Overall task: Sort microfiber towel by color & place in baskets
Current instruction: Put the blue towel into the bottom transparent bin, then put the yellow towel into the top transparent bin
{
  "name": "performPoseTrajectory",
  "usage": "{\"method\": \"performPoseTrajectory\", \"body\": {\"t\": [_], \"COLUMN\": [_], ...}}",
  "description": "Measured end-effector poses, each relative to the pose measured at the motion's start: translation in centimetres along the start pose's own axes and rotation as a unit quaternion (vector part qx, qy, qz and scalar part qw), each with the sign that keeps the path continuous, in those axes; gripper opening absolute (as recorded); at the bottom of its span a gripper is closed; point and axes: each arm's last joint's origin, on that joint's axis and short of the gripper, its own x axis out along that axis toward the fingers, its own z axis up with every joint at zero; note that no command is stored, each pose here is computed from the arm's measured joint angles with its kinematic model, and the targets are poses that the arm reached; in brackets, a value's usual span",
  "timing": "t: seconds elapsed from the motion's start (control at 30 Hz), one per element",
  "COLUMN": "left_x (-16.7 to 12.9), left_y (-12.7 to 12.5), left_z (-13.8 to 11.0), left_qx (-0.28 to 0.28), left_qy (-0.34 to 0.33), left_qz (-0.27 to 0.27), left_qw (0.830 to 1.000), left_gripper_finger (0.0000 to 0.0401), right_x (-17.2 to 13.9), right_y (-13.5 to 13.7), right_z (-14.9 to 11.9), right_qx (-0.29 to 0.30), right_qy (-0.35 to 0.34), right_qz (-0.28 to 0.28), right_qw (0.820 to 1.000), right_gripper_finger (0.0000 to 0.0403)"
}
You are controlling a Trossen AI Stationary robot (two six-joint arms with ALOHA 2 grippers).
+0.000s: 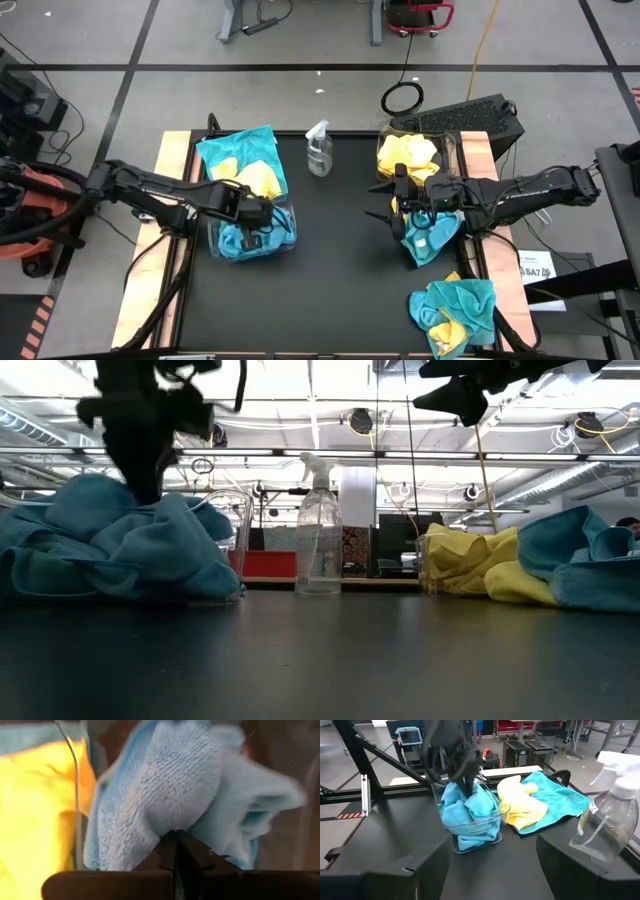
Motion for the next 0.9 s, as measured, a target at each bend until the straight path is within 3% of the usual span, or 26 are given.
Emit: {"method": "performPoseTrajectory", "body": {"t": [0.27,0.43,0.53,0.7,0.8,0.9], "left_x": [4.1,4.5,3.4,-0.7,-3.5,-5.6], "left_y": [-0.1,-0.3,-0.4,-0.1,0.5,1.8], "left_z": [-1.2,-1.5,-1.2,0.1,0.6,0.5], "left_qx": [-0.06,-0.076,-0.077,-0.06,-0.046,-0.043], "left_qy": [-0.016,0.001,0.004,-0.032,-0.075,-0.116], "left_qz": [-0.032,-0.075,-0.111,-0.123,-0.094,-0.016], "left_qw": [0.998,0.994,0.991,0.99,0.992,0.992], "left_gripper_finger": [0.0007,0.001,0.0028,0.0083,0.0119,0.0151], "right_x": [0.0,0.0,0.1,0.1,0.1,0.1], "right_y": [0.1,-0.1,-0.4,-0.7,-0.7,-0.7], "right_z": [-0.1,0.0,0.0,0.2,0.1,0.1], "right_qx": [-0.01,-0.01,-0.01,-0.002,0.009,0.015], "right_qy": [0.005,0.003,0.001,-0.004,-0.003,-0.001], "right_qz": [0.015,0.011,0.004,-0.004,-0.003,0.008], "right_qw": [1.0,1.0,1.0,1.0,1.0,1.0], "right_gripper_finger": [0.0281,0.0281,0.0281,0.0281,0.0281,0.0281]}}
